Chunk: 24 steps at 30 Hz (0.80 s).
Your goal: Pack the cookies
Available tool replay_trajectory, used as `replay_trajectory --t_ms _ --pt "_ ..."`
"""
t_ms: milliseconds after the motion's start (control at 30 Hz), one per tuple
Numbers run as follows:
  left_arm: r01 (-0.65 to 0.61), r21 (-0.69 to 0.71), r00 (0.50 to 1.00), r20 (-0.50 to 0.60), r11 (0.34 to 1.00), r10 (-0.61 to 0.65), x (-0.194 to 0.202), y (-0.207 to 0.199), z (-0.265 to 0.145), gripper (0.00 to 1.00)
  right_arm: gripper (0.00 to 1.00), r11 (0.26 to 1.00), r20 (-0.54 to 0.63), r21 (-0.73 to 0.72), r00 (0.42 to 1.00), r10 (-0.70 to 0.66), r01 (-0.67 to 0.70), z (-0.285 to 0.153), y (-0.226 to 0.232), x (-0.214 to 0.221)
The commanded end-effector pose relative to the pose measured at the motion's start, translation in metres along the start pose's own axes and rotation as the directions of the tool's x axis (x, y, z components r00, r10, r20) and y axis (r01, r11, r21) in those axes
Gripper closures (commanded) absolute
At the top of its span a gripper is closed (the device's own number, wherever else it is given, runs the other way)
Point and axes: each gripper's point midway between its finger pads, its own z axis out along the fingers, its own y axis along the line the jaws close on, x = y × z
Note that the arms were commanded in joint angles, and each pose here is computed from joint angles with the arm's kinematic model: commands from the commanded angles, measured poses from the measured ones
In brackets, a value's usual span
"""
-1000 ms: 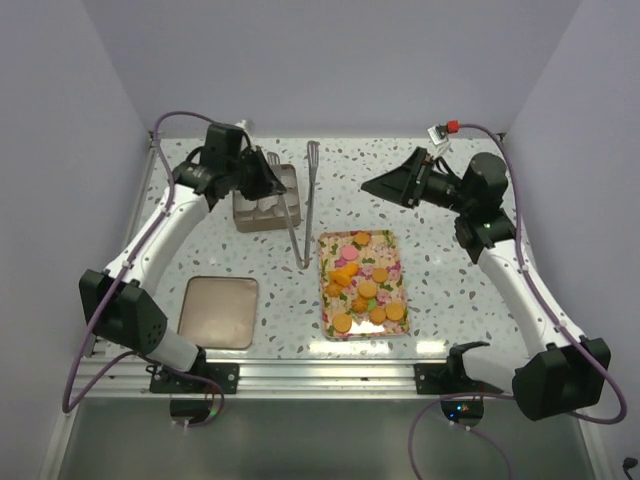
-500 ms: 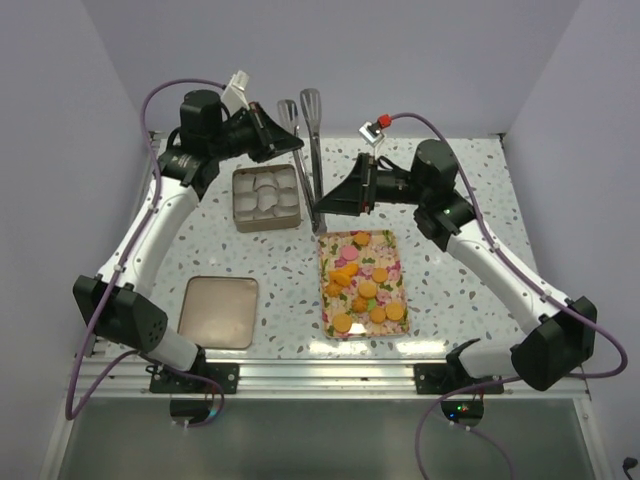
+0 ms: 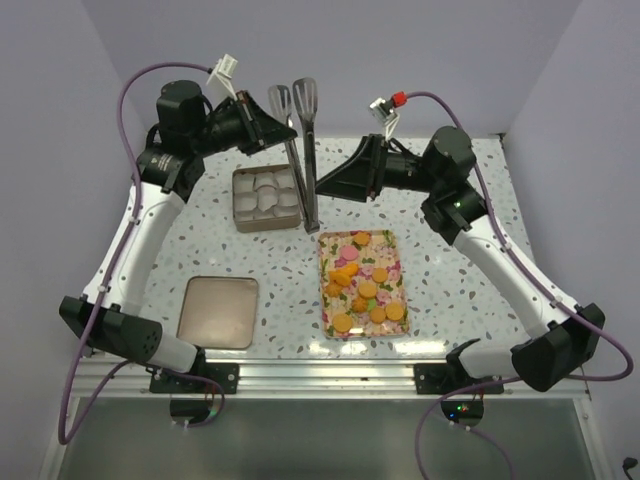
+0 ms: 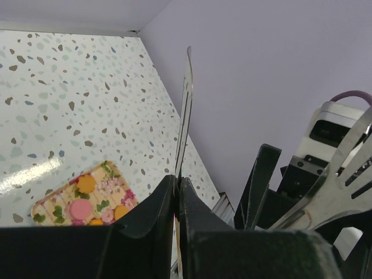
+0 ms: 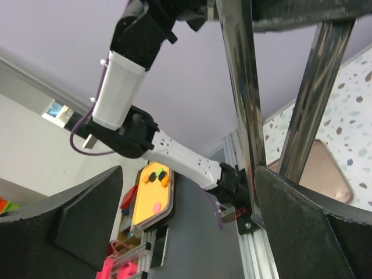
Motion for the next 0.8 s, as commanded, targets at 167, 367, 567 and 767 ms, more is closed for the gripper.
replay_trajectory --t_ms 167,367,567,767 --pt "-0.069 0.062 0.997 0.035 0.996 0.067 -0.008 -0.039 -0.027 1.0 0.01 0.991 0.044 0.065 0.992 -0.118 0.115 -0.009 0.025 -0.021" --pt "-0.084 0.131 0.996 0.043 0.988 0.079 -0.01 -0.058 -0.035 1.0 0.01 0.992 0.039 0.087 0.995 -0.097 0.093 -0.004 0.01 -0.021" --pt "-0.082 0.178 0.996 0.05 0.981 0.074 -0.012 -0.072 -0.039 1.0 0.01 0.995 0.043 0.05 0.996 -0.084 0.082 0.006 0.001 -0.025" --pt "-0.066 0.242 0.997 0.044 0.968 0.057 -0.01 -0.08 -0.035 1.0 0.01 0.996 0.041 -0.001 0.995 -0.089 0.089 0.018 -0.001 -0.028"
